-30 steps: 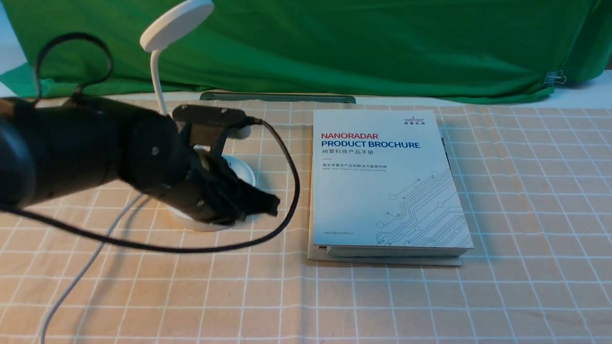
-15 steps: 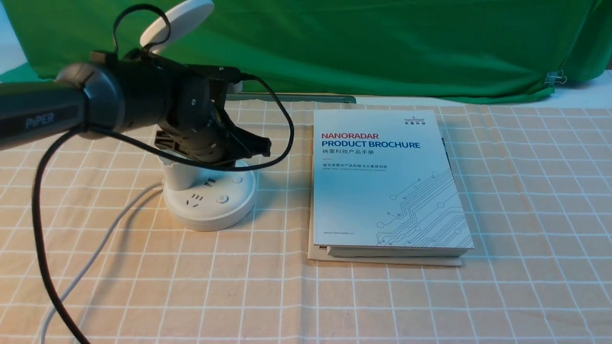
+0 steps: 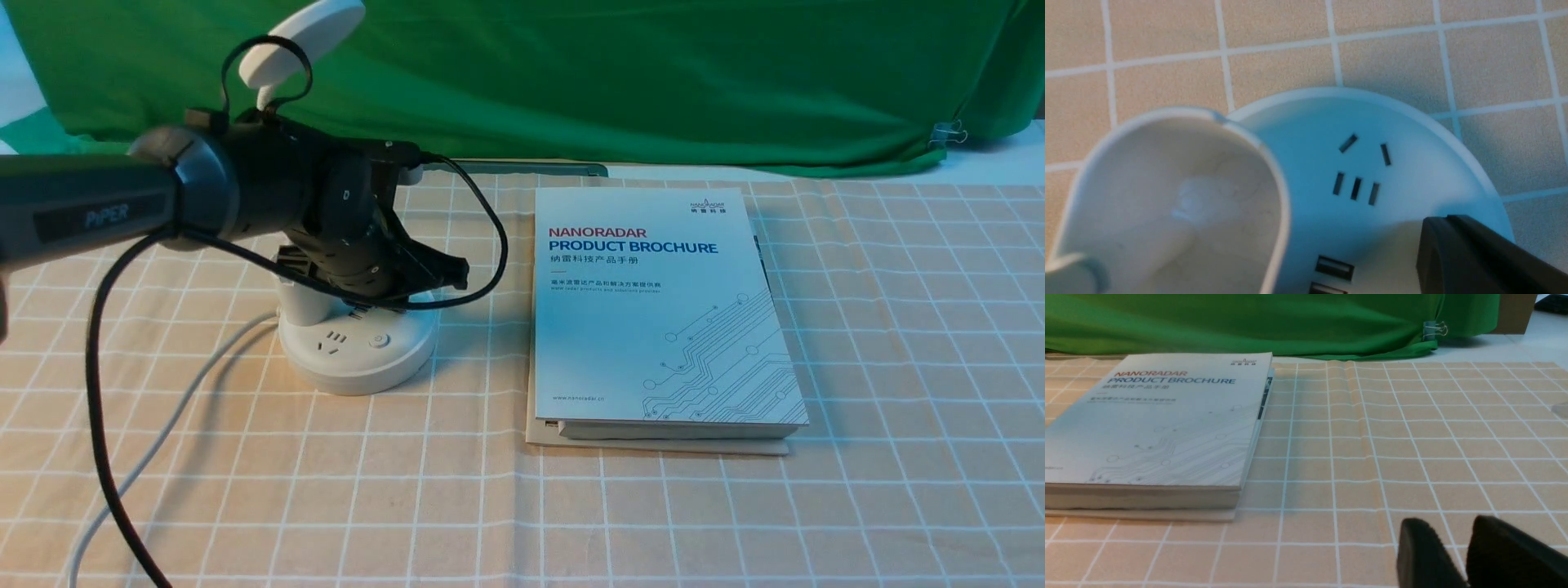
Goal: Turn on the table lamp on the light coffee tablecloth with your hand.
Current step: 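Press the power button on the lamp base to turn the lamp on with the left gripper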
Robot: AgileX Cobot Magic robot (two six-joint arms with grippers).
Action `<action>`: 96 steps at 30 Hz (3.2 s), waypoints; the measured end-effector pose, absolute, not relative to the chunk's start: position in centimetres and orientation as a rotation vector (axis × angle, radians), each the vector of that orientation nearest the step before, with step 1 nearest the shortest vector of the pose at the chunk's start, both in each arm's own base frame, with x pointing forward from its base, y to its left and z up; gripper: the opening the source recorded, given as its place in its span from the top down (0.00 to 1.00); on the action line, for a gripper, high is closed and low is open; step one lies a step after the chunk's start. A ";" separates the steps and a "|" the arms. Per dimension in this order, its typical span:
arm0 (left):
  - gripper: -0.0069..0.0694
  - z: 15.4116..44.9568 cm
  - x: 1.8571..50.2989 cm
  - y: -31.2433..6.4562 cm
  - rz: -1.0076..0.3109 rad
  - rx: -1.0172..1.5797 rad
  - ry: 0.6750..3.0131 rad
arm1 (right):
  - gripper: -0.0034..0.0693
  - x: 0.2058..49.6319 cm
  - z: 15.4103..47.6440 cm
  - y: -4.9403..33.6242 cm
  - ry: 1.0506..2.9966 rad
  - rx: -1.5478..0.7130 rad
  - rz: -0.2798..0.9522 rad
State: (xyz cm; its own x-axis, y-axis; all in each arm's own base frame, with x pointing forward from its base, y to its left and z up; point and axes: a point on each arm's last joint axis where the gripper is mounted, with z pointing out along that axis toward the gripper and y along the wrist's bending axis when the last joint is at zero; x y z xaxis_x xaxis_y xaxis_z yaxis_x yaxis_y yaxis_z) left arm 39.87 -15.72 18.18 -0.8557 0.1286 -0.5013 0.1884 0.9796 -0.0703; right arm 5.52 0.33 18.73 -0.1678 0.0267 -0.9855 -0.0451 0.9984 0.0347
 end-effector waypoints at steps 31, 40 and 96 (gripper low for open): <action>0.91 16.5 40.2 -16.3 -0.133 0.348 2.692 | 0.62 5.5 18.7 0.3 1.738 -0.014 0.063; 0.91 18.5 38.9 -16.2 -0.176 0.290 2.688 | 0.62 5.5 18.7 0.3 1.738 -0.014 0.063; 0.91 19.1 39.8 -16.1 -0.108 0.307 2.559 | 0.62 5.5 18.7 0.3 1.738 -0.014 0.063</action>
State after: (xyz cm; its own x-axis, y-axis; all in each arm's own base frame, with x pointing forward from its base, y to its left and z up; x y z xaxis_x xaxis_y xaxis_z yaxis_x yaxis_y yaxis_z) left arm 39.79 -16.08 19.11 -0.8199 0.1955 -0.5380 0.2404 0.9706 -0.0136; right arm 5.52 0.33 18.73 -0.1677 0.0267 -0.9855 -0.0451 0.9984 0.0347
